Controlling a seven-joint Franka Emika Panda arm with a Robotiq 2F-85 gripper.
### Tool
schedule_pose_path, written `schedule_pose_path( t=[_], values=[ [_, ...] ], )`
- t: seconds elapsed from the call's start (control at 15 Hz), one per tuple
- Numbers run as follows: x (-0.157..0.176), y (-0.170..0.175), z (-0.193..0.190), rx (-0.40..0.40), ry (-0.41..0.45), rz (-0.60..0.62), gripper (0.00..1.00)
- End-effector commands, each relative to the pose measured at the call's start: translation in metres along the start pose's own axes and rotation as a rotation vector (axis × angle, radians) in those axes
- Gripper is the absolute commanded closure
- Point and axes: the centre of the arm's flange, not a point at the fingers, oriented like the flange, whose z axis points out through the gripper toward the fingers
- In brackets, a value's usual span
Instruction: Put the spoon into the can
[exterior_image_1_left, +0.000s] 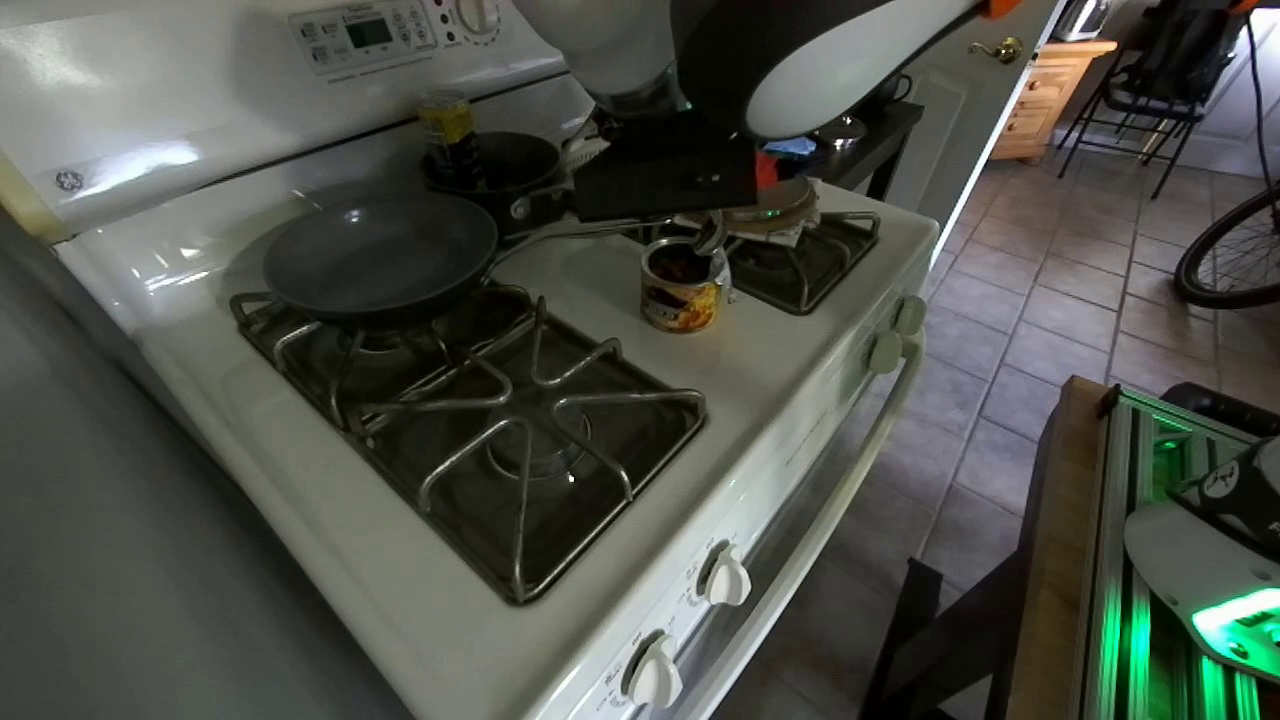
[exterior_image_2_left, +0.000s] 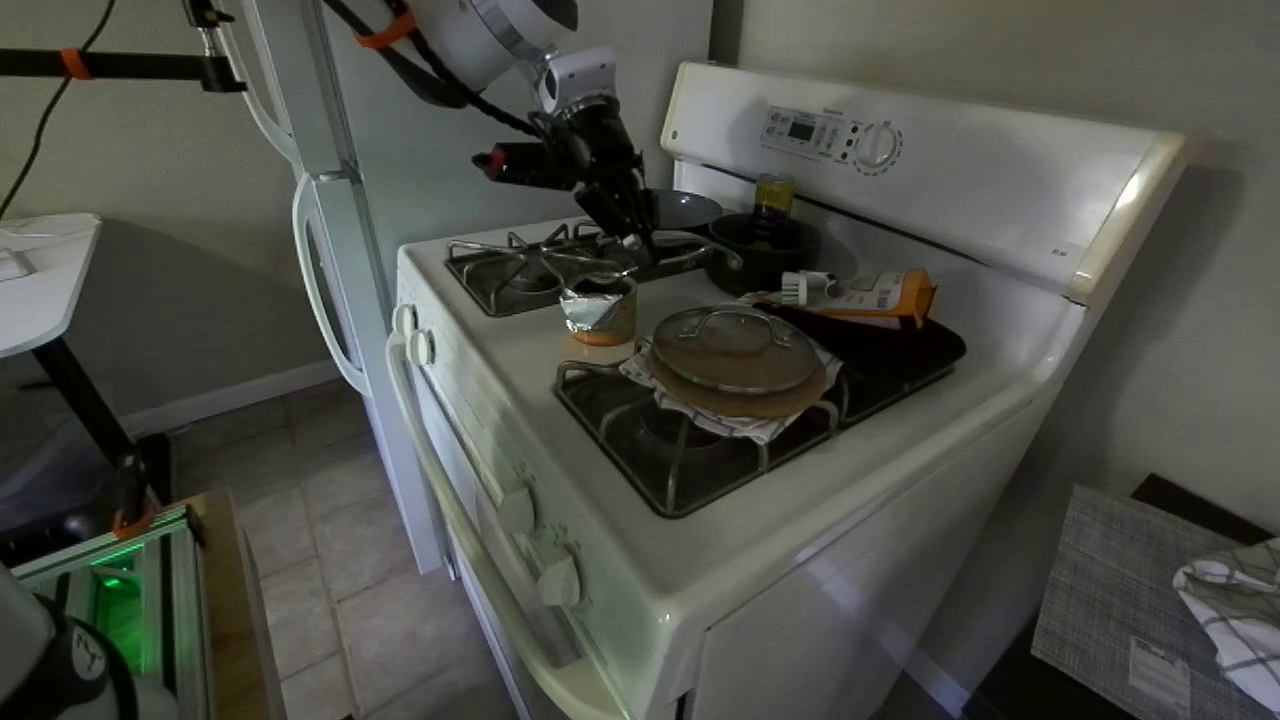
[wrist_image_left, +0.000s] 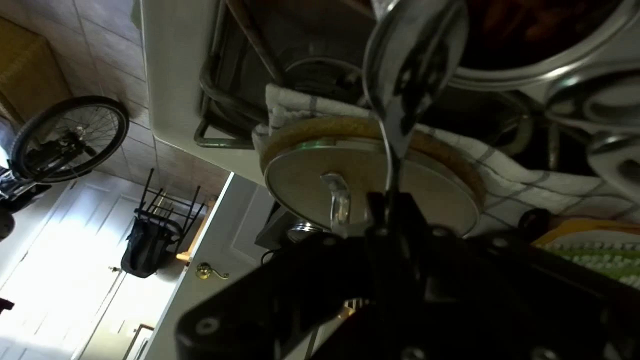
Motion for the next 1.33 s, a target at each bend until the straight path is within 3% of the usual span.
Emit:
schedule_pose_path(
  t=[0.0,0.73,1.27],
  values=[
    [-0.011,0.003,-0.004,0.030,0.005,0.031,0.98],
    [-0.018,-0.005,-0.003,0.031,0.011,0.056,0.98],
    [-0.025,-0.012,-0.001,0.049,0.080,0.078,0.98]
  ],
)
